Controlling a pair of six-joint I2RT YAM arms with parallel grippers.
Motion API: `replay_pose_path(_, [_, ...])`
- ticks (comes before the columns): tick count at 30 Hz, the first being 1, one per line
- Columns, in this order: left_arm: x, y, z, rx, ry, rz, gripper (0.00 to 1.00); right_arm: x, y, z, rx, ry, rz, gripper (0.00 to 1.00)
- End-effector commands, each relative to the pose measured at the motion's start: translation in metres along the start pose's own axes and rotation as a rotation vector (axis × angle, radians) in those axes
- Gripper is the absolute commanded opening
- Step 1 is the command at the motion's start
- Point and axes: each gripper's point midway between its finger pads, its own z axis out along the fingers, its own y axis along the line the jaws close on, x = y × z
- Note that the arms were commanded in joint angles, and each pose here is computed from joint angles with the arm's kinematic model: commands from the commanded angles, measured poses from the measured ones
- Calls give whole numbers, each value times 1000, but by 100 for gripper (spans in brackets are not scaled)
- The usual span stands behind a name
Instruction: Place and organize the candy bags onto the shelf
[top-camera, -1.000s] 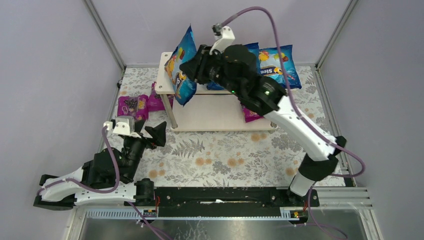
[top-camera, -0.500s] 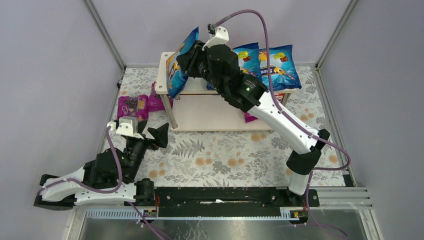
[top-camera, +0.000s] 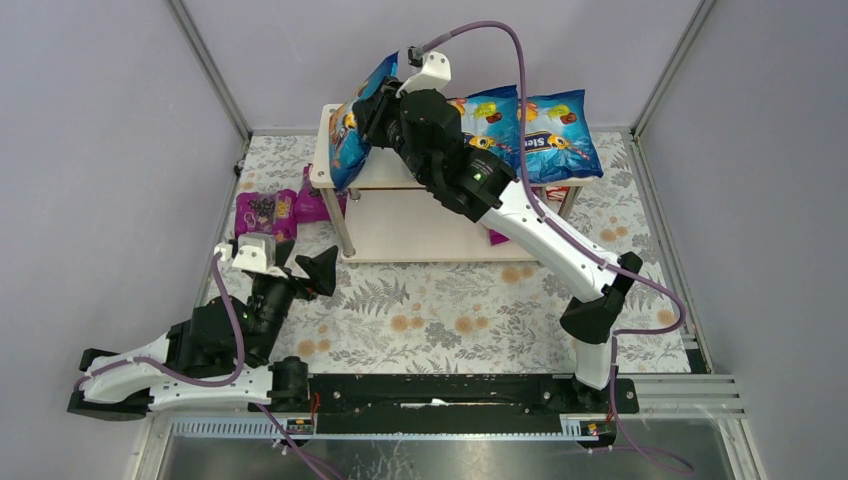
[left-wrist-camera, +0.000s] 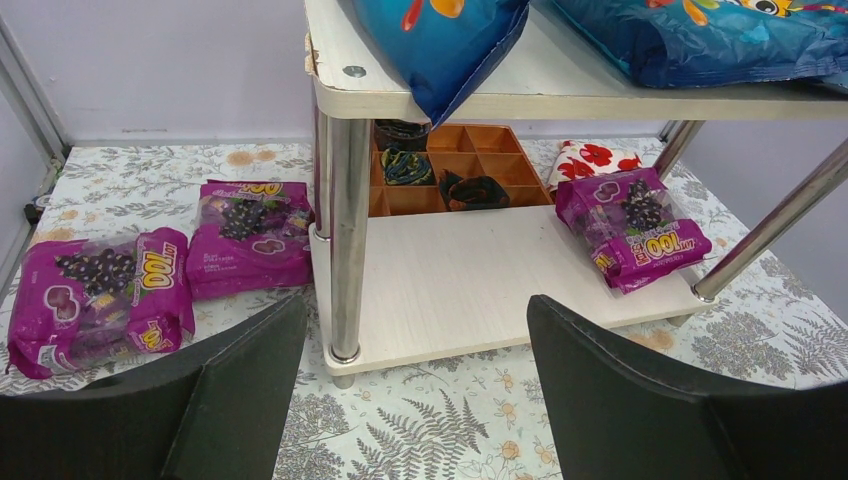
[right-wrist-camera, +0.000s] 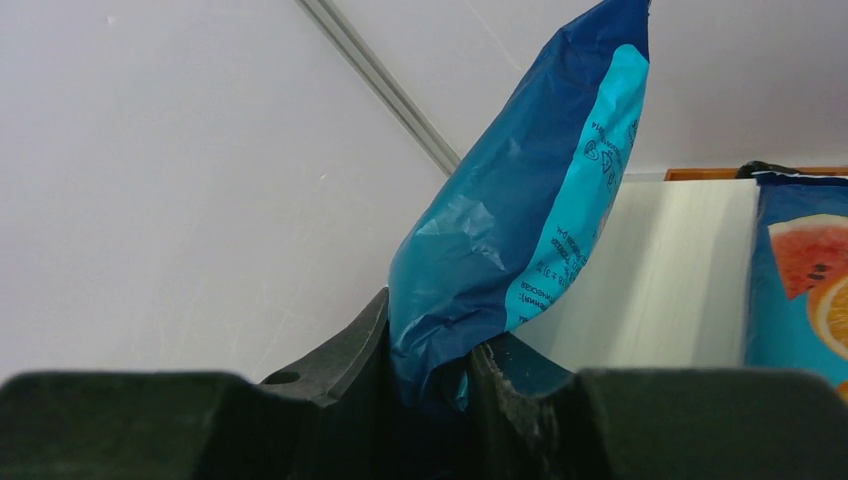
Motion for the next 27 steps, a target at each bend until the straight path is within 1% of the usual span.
replay_pose_path(1, [1,-5,2,7,-3,12,86,-56,3,-3,16,-190,23,0])
replay_pose_path(7, [1,-5,2,7,-4,12,86,-39,-12,-12,36,-152,41,0])
replay_pose_path(13, [3,-8,4,8,0,25,86,-36,-22,-17,61,-161,38,0])
replay_pose_path(18, [4,-10,4,7,2,32,87,-29,-16,-13,33,-130,18,0])
replay_pose_path(23, [4,-11,5,8,2,35,87,-19,-20,-15,36,-92,7,0])
replay_pose_path(27, [6,-13,6,10,4,43,87,-16,-26,-14,65,-101,9,0])
